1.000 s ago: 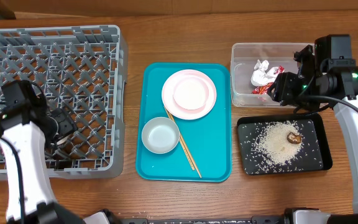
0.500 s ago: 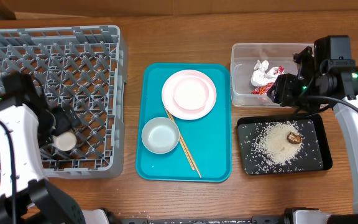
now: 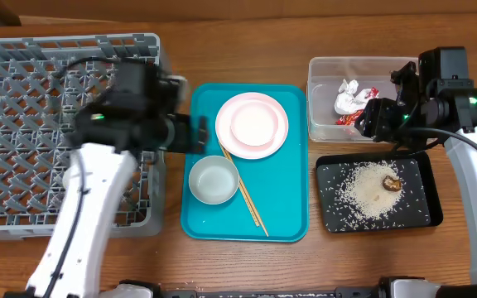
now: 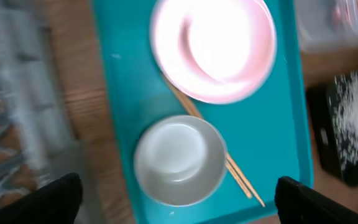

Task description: Sort waste into correct bins and load items into the dishwasher

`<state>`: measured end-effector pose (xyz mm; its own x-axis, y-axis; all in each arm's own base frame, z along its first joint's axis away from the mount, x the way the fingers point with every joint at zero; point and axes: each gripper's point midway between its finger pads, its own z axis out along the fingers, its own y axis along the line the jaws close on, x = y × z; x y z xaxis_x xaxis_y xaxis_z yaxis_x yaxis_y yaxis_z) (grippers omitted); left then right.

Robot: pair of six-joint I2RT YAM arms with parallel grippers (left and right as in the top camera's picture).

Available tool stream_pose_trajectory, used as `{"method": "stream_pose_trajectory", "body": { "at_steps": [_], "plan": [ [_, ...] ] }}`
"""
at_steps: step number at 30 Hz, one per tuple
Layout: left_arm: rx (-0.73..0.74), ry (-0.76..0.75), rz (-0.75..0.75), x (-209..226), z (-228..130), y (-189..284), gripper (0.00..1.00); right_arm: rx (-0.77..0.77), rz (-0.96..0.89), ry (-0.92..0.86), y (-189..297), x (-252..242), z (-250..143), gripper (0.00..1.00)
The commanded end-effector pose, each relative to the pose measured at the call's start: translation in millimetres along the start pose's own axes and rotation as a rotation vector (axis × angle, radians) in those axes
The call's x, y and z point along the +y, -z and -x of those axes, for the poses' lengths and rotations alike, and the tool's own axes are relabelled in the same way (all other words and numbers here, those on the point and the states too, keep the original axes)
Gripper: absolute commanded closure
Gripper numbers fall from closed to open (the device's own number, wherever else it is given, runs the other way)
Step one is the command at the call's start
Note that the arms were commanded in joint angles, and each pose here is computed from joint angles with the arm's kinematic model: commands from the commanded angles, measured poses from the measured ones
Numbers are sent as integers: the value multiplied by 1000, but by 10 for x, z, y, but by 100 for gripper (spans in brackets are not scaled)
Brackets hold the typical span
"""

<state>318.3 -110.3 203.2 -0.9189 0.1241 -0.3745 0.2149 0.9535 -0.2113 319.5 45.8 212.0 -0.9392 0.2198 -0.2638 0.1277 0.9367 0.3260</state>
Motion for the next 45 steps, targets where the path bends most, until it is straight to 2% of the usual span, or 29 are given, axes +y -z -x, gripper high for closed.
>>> {"method": "stream_pose_trajectory", "body": {
  "at_steps": [1,5,8,11,14,15,18,22,24,27,28,30,36,39,45],
  "plan": [
    [159,-127,-12,-317,-268,-519,0,-17,-2,8,41,13,26,34],
    [331,-207,-14,-555,-574,-1027,4,-17,-2,8,41,13,25,34],
    [473,-239,4,-616,-856,-1401,17,-13,-3,7,41,11,16,34],
    [578,-244,25,-584,-1073,-1632,45,-6,-5,5,40,6,-2,34],
    [631,-229,43,-530,-1173,-1686,92,-4,-5,4,40,6,-8,34],
    [628,-214,56,-509,-1156,-1663,96,-4,-5,4,40,6,-8,34],
    [580,-179,115,-441,-981,-1529,96,-4,-5,4,40,6,-8,34],
    [442,-170,129,-437,-574,-1129,96,0,-6,3,40,3,-16,34],
    [290,-135,107,-394,-201,-710,96,3,-7,2,40,1,-25,34],
    [151,-123,91,-162,72,-285,96,3,-7,2,40,0,-25,34],
    [105,-121,56,-29,148,-131,96,3,-7,2,40,1,-24,34],
    [25,-126,-111,252,256,96,96,3,-7,2,40,0,-25,34],
    [-185,-79,-345,760,429,443,96,5,-7,1,40,0,-29,34],
    [-343,-25,-419,1119,548,661,96,10,-8,0,41,-3,-42,34],
    [-454,62,-465,1630,617,667,96,11,-9,-1,41,-4,-45,34]
  ]
}}
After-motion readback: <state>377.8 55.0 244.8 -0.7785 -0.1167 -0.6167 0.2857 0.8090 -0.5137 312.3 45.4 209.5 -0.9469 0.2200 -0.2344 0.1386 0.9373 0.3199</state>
